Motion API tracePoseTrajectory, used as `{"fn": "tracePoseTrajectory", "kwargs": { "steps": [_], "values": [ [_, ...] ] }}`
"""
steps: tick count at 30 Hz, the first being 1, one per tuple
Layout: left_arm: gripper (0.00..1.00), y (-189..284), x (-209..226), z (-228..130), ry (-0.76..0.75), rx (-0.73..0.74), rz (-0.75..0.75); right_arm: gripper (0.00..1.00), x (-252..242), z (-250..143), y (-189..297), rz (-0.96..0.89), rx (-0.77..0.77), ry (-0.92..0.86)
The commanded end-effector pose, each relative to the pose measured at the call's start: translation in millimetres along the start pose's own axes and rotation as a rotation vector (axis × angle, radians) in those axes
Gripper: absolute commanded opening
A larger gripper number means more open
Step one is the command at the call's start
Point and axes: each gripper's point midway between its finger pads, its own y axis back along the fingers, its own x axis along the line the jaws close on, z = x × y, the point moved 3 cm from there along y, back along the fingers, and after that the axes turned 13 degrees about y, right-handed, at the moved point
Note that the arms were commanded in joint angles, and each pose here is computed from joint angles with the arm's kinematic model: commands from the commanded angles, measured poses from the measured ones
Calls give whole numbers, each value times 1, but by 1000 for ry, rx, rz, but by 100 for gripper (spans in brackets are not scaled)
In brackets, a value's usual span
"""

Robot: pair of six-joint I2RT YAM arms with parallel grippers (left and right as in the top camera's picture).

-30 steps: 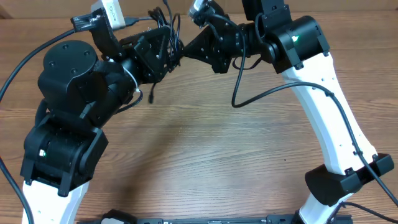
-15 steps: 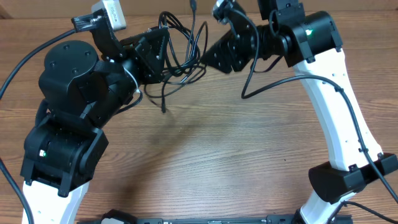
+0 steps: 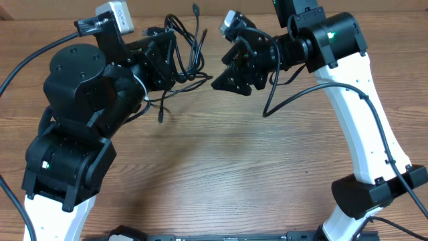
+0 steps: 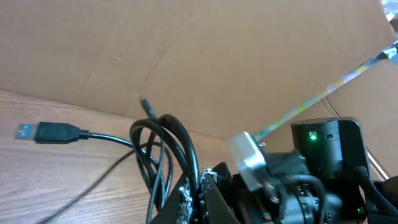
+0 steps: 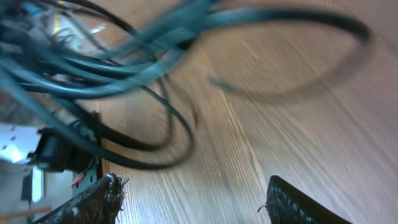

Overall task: Untangle cables
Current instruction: 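Pull the right gripper away from the left to separate cables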

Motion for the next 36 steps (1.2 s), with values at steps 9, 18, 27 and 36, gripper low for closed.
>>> {"fn": "tracePoseTrajectory", "kwargs": {
  "steps": [9,18,27,36],
  "values": [
    [4,16,-7,17,141,-88,-3,62,31,32,7,179,-234,218],
    [4,15,-13,21,170,-107,-34,33,36,36,8,211,-268,213],
    [4,13,-12,20,226,-98,-36,47,40,39,4,225,-268,224],
    [4,-3,-19,13,233,-30,-82,11,42,40,2,229,-271,234]
  ]
}}
